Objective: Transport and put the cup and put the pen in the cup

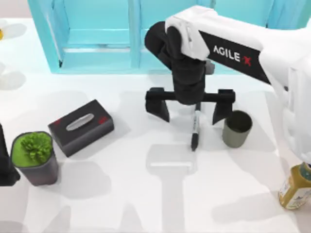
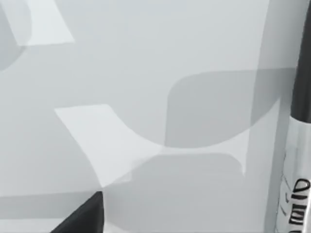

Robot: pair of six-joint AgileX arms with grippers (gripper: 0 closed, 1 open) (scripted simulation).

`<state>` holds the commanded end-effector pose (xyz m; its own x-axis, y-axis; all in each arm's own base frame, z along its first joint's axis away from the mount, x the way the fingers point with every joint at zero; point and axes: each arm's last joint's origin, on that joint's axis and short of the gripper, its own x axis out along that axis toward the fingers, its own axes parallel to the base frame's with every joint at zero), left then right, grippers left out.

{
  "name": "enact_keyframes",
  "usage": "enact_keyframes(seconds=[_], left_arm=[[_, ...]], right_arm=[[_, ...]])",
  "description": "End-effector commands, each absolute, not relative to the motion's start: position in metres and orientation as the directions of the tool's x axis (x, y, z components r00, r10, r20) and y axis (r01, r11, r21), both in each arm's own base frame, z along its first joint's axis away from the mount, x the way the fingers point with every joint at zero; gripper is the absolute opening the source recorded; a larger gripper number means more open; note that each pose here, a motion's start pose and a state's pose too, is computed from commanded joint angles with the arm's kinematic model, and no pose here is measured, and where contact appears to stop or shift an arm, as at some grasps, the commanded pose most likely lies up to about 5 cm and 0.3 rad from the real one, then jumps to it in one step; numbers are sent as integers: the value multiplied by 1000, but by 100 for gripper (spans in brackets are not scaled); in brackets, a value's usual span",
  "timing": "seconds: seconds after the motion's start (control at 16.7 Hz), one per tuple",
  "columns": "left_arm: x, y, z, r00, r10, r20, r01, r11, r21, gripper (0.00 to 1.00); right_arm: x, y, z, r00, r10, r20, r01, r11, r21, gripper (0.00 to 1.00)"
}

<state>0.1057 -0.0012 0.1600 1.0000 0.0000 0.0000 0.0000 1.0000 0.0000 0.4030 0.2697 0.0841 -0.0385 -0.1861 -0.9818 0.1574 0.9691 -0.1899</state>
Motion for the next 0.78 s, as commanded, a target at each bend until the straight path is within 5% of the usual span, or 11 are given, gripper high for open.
enact_keyframes(seconds=[0.72, 0.78], left_arm=[[106, -1, 160, 1000, 0, 0, 0, 1000, 0, 100], [106, -1, 160, 1000, 0, 0, 0, 1000, 0, 100]], right_arm=[[403, 270, 84, -39, -186, -982, 157, 969, -190, 2], [403, 270, 84, -39, -186, -982, 157, 969, -190, 0]])
